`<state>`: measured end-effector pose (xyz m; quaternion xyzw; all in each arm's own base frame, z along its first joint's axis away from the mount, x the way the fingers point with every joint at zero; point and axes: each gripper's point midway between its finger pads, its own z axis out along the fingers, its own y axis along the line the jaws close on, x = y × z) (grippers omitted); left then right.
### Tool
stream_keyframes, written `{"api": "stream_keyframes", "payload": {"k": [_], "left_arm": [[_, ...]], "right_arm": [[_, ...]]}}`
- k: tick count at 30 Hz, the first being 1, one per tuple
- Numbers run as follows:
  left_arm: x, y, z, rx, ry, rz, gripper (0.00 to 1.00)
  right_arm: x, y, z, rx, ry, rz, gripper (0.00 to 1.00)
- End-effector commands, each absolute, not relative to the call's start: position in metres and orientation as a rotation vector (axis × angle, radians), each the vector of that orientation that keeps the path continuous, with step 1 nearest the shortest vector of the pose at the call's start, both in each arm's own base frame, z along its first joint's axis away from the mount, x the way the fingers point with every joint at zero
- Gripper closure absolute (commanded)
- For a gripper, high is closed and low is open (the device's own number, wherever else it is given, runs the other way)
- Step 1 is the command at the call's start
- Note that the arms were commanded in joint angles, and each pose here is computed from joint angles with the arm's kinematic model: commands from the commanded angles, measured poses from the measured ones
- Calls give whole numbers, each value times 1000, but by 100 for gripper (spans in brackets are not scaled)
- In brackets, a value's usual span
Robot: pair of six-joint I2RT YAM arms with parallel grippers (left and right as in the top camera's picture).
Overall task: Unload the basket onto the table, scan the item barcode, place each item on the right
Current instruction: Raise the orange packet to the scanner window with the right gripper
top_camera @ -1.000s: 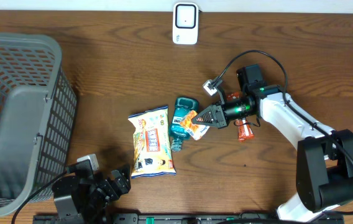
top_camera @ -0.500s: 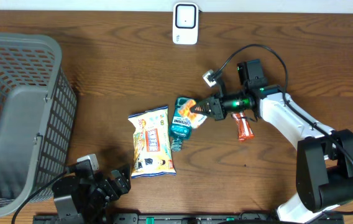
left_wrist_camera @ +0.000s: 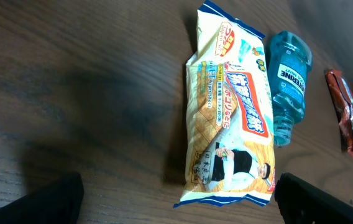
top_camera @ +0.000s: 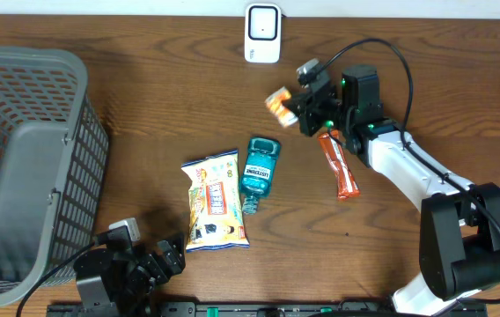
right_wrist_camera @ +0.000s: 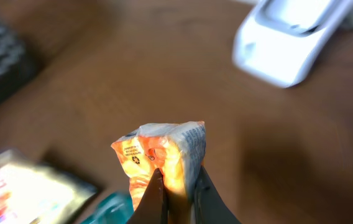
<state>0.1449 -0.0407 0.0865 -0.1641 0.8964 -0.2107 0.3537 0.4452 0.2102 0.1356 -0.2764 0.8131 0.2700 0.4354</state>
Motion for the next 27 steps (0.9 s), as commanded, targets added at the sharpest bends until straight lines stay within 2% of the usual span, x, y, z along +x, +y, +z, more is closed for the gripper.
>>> {"api": "stream_keyframes", "payload": {"k": [1, 7, 16, 22, 27], "left_arm": [[138, -43, 79, -422, 2357, -553, 1], [138, -43, 79, -422, 2357, -553, 2], [138, -43, 79, -422, 2357, -553, 1], [138, -43, 79, -422, 2357, -553, 2], [138, -43, 79, -422, 2357, -553, 2]], "right_arm": [[478, 192, 159, -624, 1961, 439, 99], [526, 190, 182, -645, 1879, 257, 99], [612, 209, 189, -675, 1815, 121, 99], [647, 228, 182, -714, 1805, 28, 99], [658, 246, 174, -753, 1779, -55, 99]]}}
